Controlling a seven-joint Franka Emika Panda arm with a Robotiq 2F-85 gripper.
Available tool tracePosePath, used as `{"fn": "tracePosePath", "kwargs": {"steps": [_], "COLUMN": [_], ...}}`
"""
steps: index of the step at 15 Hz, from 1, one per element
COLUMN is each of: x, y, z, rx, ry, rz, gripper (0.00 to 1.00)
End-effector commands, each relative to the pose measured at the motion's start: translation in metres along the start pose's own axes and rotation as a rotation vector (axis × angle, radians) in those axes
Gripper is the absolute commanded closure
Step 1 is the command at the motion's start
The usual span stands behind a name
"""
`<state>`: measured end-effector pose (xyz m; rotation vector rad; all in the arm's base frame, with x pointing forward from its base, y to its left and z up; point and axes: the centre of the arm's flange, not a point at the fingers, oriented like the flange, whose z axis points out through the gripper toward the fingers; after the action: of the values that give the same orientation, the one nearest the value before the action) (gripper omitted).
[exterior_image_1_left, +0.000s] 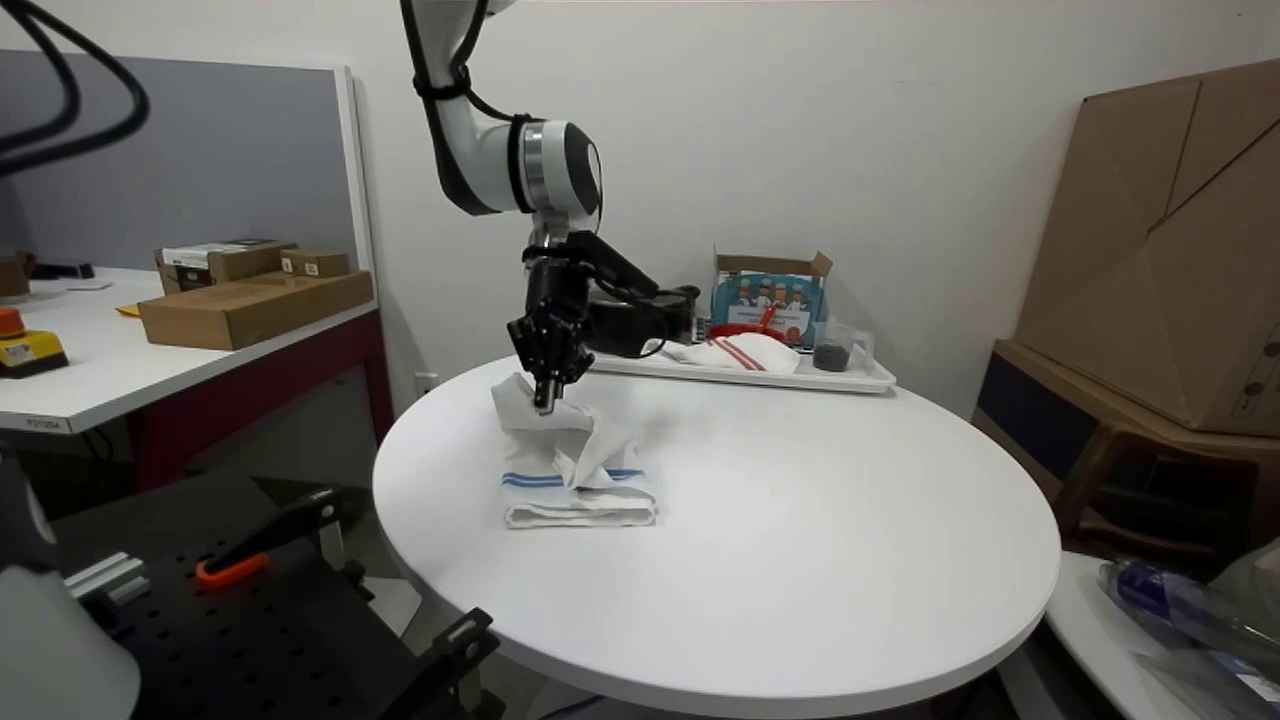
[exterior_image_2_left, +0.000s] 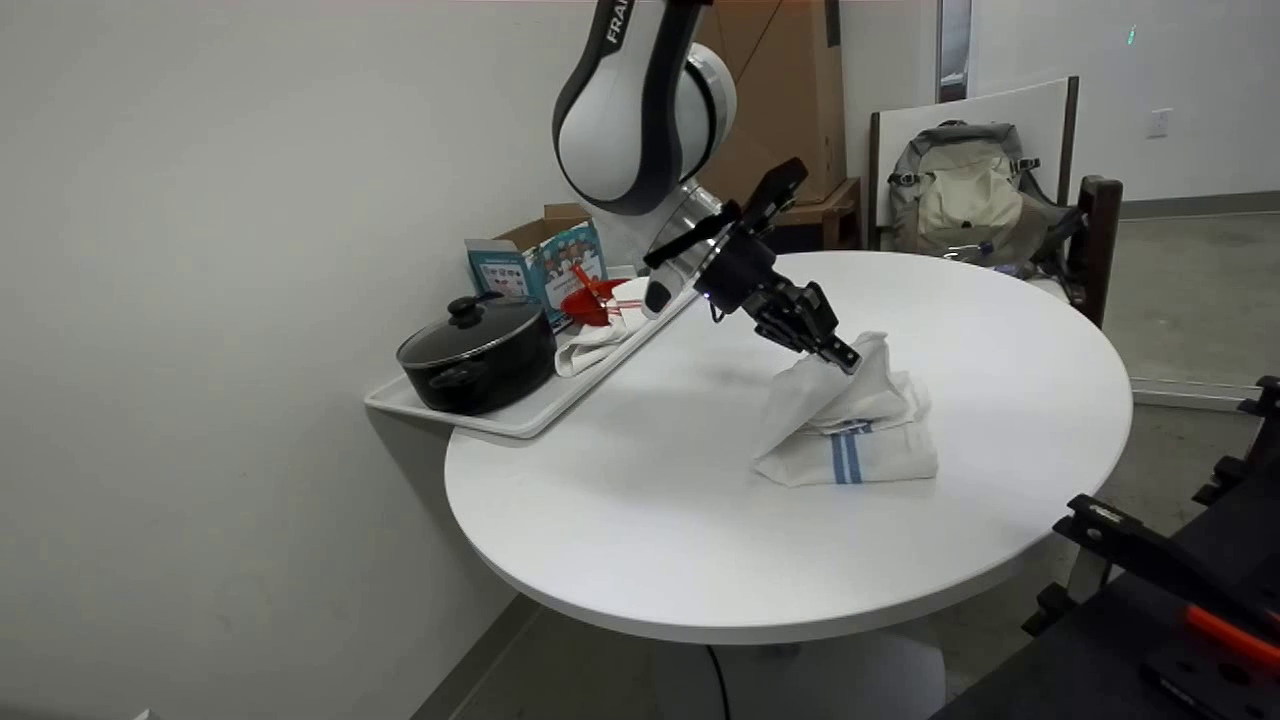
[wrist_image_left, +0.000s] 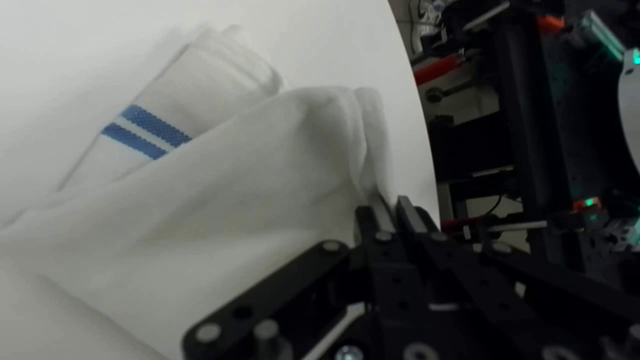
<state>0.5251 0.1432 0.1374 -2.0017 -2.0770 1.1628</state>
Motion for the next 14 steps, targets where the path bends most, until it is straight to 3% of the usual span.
{"fn": "tracePosePath", "kwargs": {"steps": [1,3,4,7,12,14], "x": [-0.034,-0.052,-0.060,-0.079,-0.084,-0.085], "y": [-0.017,-0.008,-0.006,0.000,-0.001,-0.002], "z": [0.002,0.002,0.000,-0.002,-0.001,-0.009], "rx": [-0.046,-0.095,-0.112,-0.153,-0.192,-0.204], "ry": [-0.119,-0.206,-0.244,-0.349,-0.406,-0.372], "rz": [-0.106,-0.145,-0.165,-0.199,-0.202,-0.166], "gripper": [0.93,0.92,0.69,0.52,0.14,0.02]}}
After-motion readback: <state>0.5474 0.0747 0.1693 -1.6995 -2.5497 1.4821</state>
